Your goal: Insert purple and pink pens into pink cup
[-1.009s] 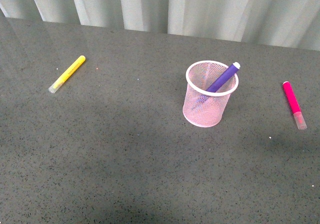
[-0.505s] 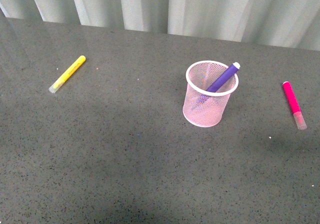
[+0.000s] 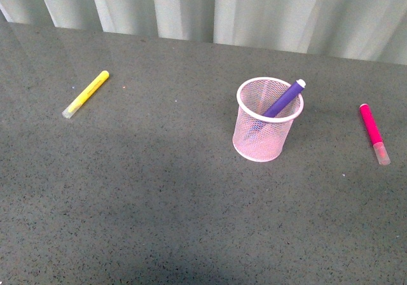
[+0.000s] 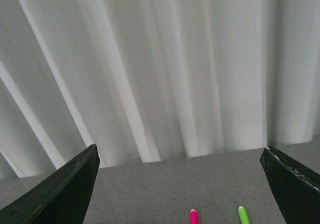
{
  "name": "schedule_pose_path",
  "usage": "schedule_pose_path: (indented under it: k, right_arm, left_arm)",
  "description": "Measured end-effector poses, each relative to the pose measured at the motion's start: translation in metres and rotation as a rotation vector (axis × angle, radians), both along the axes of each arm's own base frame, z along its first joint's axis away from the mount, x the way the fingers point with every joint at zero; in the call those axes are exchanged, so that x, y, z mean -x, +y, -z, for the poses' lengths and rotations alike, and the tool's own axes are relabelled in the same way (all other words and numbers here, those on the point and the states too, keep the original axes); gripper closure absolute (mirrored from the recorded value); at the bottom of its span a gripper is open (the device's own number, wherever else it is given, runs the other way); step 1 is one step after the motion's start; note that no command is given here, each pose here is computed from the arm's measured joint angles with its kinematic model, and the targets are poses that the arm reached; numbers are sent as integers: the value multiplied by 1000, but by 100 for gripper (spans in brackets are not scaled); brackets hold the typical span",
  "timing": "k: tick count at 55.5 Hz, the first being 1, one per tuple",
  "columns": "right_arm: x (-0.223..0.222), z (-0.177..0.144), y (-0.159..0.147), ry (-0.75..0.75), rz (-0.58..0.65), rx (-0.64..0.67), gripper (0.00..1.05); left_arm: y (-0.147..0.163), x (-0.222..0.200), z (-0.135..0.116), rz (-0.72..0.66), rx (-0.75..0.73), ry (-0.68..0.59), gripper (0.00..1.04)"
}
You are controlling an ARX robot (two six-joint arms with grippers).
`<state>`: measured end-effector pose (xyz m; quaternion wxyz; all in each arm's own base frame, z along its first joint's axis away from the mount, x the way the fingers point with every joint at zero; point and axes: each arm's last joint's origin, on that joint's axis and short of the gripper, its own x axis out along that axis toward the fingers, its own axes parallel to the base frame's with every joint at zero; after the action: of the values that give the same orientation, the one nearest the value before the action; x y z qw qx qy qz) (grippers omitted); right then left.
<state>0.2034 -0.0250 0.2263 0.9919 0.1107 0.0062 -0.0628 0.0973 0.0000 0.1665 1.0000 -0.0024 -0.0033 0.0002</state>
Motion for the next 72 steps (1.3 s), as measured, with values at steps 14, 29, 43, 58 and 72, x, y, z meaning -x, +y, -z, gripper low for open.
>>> schedule_pose_path:
  k: [14, 29, 43, 58, 72]
  right_arm:
    - [-120, 44, -19, 514, -15, 84, 7]
    - [-172, 120, -16, 929, -69, 119, 7]
    - [-186, 122, -4, 897, -95, 108, 7]
    - [-193, 134, 5, 894, -119, 50, 7]
    - [-195, 155, 9, 915, -131, 23, 7]
  left_arm:
    - [0, 0, 0, 0, 0, 0, 7]
    - [0, 0, 0, 0, 0, 0, 7]
    - [0, 0, 0, 0, 0, 0, 7]
    - [0, 0, 0, 0, 0, 0, 7]
    - [0, 0, 0, 0, 0, 0, 7]
